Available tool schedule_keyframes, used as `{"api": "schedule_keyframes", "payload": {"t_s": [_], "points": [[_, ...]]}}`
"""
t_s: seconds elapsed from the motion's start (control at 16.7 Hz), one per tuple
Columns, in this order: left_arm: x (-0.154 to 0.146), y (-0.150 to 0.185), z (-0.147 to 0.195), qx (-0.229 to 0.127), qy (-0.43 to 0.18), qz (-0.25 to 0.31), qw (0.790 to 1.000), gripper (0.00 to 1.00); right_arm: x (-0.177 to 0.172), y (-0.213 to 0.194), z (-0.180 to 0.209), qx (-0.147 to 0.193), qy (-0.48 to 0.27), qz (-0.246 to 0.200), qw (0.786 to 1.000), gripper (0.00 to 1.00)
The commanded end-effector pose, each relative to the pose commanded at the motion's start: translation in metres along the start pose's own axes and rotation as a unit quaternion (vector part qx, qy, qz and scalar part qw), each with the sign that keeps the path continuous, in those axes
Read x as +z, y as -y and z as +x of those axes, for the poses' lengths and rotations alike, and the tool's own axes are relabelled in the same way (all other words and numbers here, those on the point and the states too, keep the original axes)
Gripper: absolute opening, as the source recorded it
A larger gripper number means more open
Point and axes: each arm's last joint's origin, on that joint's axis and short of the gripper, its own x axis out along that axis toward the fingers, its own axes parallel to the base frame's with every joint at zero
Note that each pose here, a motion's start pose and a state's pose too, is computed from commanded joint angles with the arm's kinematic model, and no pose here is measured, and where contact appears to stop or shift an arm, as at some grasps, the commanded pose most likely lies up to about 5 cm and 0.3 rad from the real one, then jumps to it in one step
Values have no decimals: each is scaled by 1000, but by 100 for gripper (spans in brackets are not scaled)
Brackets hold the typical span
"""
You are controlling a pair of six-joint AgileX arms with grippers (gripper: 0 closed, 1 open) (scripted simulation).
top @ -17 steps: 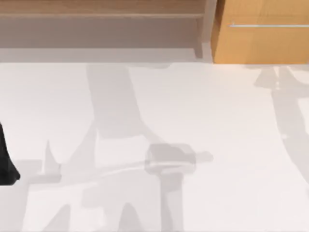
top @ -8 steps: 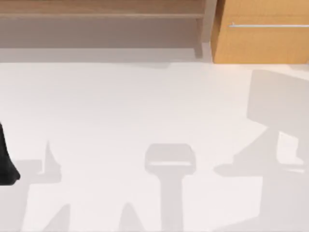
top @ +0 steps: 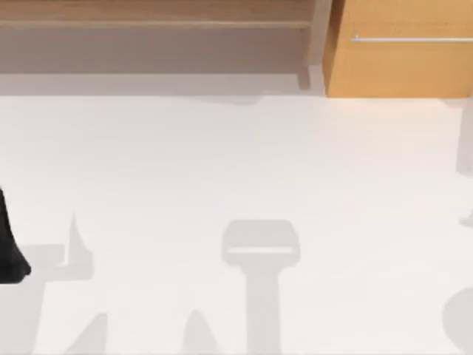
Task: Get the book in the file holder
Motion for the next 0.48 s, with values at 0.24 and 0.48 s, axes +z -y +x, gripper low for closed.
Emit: {"api": "schedule_keyframes", "payload": {"t_s": [0.24,0.48], "points": [[0,0,0,0,0,0,1000,100,0,3,33,-9,-60,34,998,0],[0,0,0,0,0,0,1000,100,-4,4,57,-14,-99,45,994,0]]}}
